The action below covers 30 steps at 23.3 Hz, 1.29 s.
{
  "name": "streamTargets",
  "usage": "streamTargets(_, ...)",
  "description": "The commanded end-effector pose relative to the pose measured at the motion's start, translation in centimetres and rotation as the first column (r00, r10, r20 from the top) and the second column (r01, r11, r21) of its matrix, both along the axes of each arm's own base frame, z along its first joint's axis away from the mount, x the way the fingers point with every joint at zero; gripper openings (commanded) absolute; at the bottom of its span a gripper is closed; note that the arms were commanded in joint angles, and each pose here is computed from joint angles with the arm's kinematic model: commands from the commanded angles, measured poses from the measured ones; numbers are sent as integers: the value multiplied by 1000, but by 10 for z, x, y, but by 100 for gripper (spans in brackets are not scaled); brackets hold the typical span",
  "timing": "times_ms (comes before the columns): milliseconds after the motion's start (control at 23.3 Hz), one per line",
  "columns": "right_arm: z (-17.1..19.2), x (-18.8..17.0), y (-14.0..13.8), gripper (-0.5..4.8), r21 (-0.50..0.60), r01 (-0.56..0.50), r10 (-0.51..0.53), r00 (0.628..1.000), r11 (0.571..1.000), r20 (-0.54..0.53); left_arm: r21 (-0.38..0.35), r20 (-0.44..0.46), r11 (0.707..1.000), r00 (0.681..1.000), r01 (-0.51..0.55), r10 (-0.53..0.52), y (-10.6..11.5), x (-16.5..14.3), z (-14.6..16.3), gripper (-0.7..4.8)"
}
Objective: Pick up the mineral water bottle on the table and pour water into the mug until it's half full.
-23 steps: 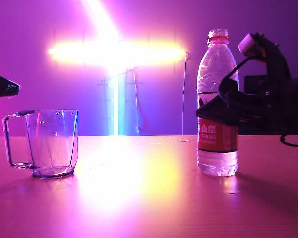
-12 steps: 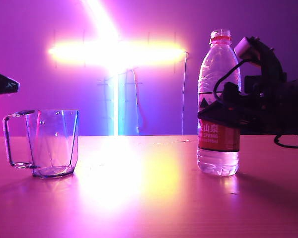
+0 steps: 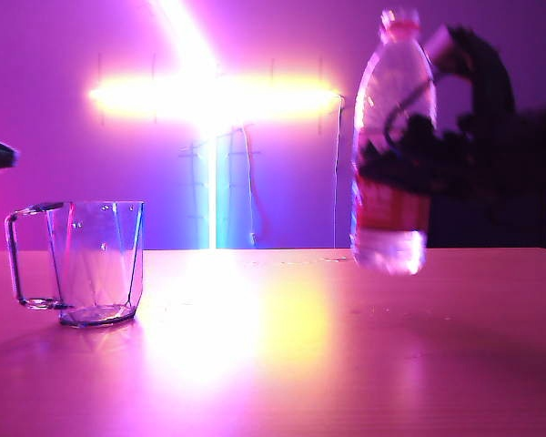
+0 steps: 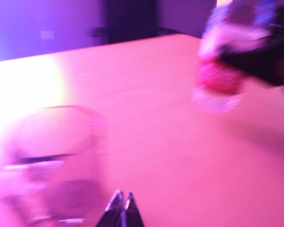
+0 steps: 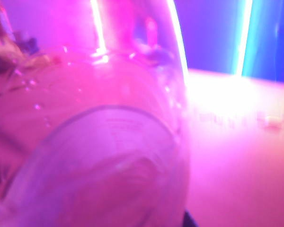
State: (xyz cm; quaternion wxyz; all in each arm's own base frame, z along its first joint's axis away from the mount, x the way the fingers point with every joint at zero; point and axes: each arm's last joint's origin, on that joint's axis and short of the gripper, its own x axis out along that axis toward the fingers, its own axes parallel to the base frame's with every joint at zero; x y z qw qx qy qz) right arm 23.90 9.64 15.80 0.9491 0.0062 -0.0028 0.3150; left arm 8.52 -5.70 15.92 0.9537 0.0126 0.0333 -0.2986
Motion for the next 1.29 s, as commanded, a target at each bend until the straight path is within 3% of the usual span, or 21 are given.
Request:
streamTargets(43,23,11,19,228,-114,-51,59,996,992,68,-30,41,996,996,-83,84,8,2,5,-2)
streamTargets(257,51,32,57,229,-338,-142,167,985,930,45,-52,74,981,979,-185,188,19,5,8,-2)
streamTargets(428,67,44,83,229,-524,-121,185,980,843,72,-52,74,973,970,-226,230,23,6,8,-2)
streamTargets(514,71,51,101,229,-626,-103,207,973,773,97,-51,73,973,971,-225,229,23,6,8,-2)
streamTargets(728,69,54,123,229,-742,-33,225,961,669,160,-52,74,973,971,-225,229,23,6,8,-2)
streamTargets(943,65,54,144,229,-786,-11,251,950,619,185,-51,73,973,971,-226,229,23,6,8,-2)
streamTargets(1114,60,58,160,230,-845,68,235,946,531,224,-51,73,973,971,-226,229,23,6,8,-2)
streamTargets(1285,58,61,168,230,-876,114,241,937,469,251,-51,73,973,971,-225,229,23,6,8,-2)
